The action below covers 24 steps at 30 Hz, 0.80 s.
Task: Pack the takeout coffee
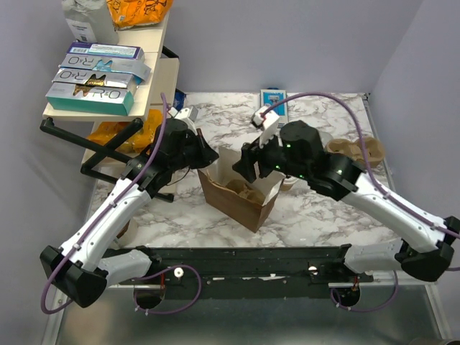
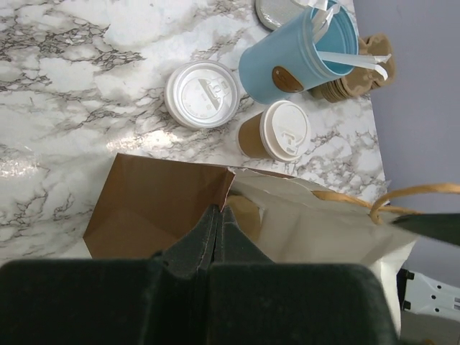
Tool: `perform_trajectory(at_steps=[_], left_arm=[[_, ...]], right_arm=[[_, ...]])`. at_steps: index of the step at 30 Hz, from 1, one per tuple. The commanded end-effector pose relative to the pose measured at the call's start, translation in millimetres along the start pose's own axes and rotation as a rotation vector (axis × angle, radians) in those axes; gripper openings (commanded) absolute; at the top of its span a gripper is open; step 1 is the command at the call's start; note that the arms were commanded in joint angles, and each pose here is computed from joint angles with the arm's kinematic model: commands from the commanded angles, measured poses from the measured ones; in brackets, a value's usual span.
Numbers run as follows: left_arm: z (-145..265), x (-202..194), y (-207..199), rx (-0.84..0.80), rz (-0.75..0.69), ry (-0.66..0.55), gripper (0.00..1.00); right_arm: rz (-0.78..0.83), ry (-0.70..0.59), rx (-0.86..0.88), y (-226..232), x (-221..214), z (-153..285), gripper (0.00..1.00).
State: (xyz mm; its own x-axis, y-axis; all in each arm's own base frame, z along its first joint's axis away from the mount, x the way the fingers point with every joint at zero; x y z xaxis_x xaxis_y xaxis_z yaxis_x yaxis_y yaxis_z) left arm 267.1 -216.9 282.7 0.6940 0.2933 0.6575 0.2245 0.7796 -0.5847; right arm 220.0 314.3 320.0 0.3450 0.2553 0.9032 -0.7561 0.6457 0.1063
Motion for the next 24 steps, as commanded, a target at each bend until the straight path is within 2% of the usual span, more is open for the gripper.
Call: perform_trajectory(at_steps=[1,3,7,11,15,18,19,21,22,24], left_arm=[[16,8,-12,-0.068,-0.057,-0.057,0.0],[22,11,-13,-0.082,-0.084,-0.078,0.0],[29,16,-18,-0.109,-0.118,-0.118,0.0],[36,21,-24,-0.138,-0.145,-0.136,0.0],[37,24,-24,-0.133,-0.15,-0.151,0.0],[34,24,-24,-0.125,-0.147,-0.137,0.0],[33,24,-24,-0.124,-0.147,-0.136,0.0],[32,26,-24,-0.121,-0.147,-0.14,0.0],[32,28,-23,-0.113,-0.147,-0.152,0.0],[32,34,-24,-0.104,-0.16,-0.171,0.0]], right_arm=[[0.006,-0.166,0.061,12,46,35,0.79],[0.034,-0.204,-0.004,0,51,52,0.84],[0.116,-0.163,-0.085,-19,31,64,0.92],[0.228,-0.035,-0.094,-27,-8,50,0.92],[0.246,0.074,0.01,-13,-30,31,0.9],[0.242,0.135,-0.017,-18,-45,15,0.86],[0.239,0.159,-0.055,-24,-50,10,0.73],[0.243,0.207,-0.106,-32,-53,3,0.55],[0.267,0.228,-0.083,-30,-56,3,0.37],[0.305,0.217,-0.04,-25,-54,0,0.21]])
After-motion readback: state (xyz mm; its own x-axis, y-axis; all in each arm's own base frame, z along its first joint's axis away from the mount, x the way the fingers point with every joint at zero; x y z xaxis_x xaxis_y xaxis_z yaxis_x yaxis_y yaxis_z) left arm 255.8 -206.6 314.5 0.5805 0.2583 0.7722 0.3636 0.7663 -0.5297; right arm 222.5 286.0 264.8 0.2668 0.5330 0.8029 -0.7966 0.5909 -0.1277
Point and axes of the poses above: each gripper's point midway between its finger pads, its own z axis back along the fingers, its own y axis along the line the jaws close on, x = y × z, the point moved 1 cm from there along z, back along the fingers, and after that the axes turned 1 degree about z, right-handed, at the moved point
